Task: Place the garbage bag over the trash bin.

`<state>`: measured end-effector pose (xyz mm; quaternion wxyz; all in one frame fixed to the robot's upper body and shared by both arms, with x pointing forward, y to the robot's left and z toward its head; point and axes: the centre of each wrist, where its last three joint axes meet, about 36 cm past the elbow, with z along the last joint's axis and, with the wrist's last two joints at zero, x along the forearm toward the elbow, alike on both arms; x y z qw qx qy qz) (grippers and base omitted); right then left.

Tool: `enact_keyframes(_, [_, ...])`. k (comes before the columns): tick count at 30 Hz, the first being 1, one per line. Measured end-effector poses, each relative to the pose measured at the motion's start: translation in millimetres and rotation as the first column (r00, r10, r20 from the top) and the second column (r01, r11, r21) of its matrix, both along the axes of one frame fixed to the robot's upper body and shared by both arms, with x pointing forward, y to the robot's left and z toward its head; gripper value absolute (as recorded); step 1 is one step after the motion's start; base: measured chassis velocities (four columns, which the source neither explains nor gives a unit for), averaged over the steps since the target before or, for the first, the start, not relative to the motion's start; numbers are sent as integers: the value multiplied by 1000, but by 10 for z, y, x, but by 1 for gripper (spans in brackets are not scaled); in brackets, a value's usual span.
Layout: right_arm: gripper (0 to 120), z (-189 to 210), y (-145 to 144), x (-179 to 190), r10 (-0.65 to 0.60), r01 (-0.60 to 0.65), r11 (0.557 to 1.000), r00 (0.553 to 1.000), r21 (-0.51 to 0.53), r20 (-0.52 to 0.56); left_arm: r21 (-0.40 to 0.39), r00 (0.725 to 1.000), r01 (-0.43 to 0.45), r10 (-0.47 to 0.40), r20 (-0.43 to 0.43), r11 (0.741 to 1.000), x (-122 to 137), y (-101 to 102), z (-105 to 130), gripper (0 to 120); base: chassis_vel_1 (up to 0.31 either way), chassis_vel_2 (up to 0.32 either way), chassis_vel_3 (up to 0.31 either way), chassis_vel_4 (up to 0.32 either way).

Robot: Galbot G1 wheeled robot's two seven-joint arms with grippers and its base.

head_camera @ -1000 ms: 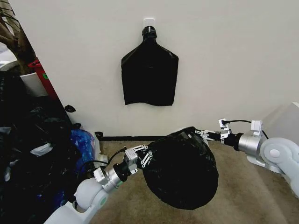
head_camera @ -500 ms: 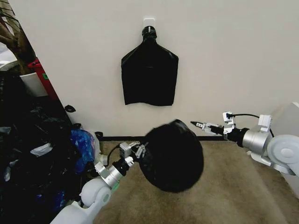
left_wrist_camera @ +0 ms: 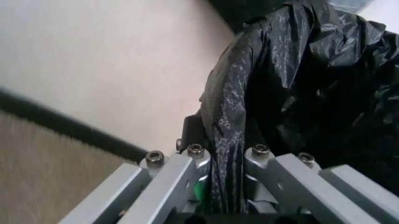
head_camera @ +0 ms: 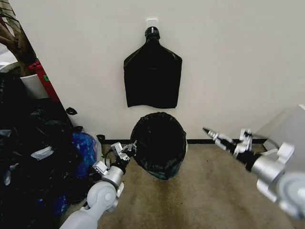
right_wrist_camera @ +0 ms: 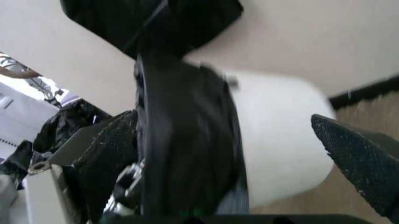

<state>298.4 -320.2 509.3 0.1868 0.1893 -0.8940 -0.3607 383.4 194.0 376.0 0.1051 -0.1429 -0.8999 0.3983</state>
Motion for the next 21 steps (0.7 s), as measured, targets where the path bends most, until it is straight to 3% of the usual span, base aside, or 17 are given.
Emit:
enact_keyframes(9, [100,-397,446,-300,-63,65,998,994,19,-84,-59,985,-68,58,-160,996,88,-120,191,4,0,0,0,0])
enact_keyframes(16, [100,-718,672,-482,-67,73,997,988,36,-142,-84,975,-87,68,-212,993,110,-172,349,4,0,0,0,0])
enact_keyframes(21, [100,-864,758,-411,-73,80,996,986,45,-149,-100,974,-82,59,-219,992,39,-205,406,4,0,0,0,0])
